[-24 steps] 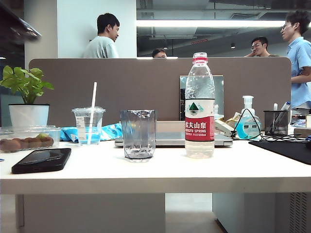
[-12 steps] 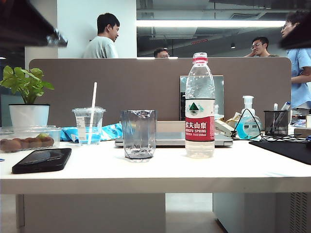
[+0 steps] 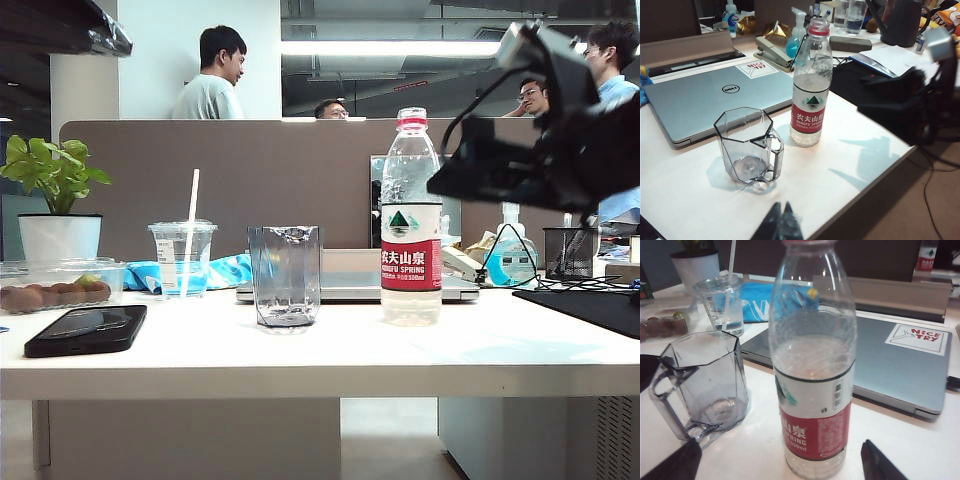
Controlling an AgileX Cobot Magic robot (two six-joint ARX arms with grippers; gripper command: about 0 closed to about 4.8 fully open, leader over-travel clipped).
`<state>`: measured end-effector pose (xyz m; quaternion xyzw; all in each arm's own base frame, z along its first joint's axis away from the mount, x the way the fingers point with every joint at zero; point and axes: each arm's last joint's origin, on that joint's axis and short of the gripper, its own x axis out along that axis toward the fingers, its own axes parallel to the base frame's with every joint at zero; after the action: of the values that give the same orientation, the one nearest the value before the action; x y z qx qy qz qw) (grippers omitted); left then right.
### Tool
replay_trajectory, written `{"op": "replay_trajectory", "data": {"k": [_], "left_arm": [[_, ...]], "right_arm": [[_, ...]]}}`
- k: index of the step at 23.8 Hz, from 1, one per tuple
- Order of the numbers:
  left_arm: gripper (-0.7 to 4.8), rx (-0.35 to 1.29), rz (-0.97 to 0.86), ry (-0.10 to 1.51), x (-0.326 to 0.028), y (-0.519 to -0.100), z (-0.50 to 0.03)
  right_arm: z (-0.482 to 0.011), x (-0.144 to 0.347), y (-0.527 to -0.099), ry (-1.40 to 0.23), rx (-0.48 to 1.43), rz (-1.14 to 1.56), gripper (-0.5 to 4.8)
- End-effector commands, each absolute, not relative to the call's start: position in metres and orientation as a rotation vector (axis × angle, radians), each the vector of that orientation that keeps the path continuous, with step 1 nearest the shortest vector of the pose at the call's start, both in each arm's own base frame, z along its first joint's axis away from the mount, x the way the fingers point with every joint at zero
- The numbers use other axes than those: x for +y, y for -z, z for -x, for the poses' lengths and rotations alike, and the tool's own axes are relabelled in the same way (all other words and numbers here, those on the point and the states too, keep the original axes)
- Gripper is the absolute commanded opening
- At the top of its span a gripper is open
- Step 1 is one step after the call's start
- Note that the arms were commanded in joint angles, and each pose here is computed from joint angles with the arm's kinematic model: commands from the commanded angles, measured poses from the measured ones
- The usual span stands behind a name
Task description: Pick up the mineral water bottle on the table and pour water into the mug until it's half full.
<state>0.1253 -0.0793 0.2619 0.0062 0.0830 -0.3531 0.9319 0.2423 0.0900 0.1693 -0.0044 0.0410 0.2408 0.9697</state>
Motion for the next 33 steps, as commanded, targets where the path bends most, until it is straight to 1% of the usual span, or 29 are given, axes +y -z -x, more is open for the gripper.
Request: {"op": "replay_trajectory", "data": {"k": [1, 6, 14, 19, 21, 24, 25, 29, 33], "left_arm": [[-0.04, 0.162, -0.017, 0.726, -0.078, -0.264, -0.123], [-0.04, 0.155, -0.017, 0.727, -0.074, -0.266, -0.116], [-0.04, 0.150, -0.016, 0.726, -0.071, -0.267, -0.111], [-0.04, 0.161, -0.018, 0.726, -0.071, -0.266, -0.111], [-0.04, 0.165, -0.019, 0.726, -0.071, -0.266, -0.111], [-0.04, 0.166, -0.019, 0.726, -0.071, -0.266, -0.111], [-0.04, 0.167, -0.019, 0.724, -0.071, -0.266, -0.111], [-0.04, 0.167, -0.019, 0.724, -0.071, -0.266, -0.111], [-0.04, 0.167, -0.019, 0.724, -0.071, -0.266, -0.111]], "right_arm": [[-0.251, 0.093, -0.165, -0.488, 0.020, 0.003, 4.32], [-0.288, 0.106, -0.155, -0.478, 0.037, 0.005, 4.42], [-0.330, 0.121, -0.140, -0.477, 0.052, -0.008, 4.42], [-0.346, 0.127, -0.135, -0.476, 0.052, -0.021, 4.38], [-0.350, 0.128, -0.134, -0.475, 0.060, -0.020, 4.03], [-0.352, 0.129, -0.135, -0.477, 0.068, -0.019, 3.08], [-0.352, 0.129, -0.137, -0.478, 0.059, -0.020, 2.63], [-0.351, 0.129, -0.144, -0.477, 0.057, -0.011, 2.59], [-0.341, 0.125, -0.173, -0.487, 0.091, 0.242, 2.60]]}}
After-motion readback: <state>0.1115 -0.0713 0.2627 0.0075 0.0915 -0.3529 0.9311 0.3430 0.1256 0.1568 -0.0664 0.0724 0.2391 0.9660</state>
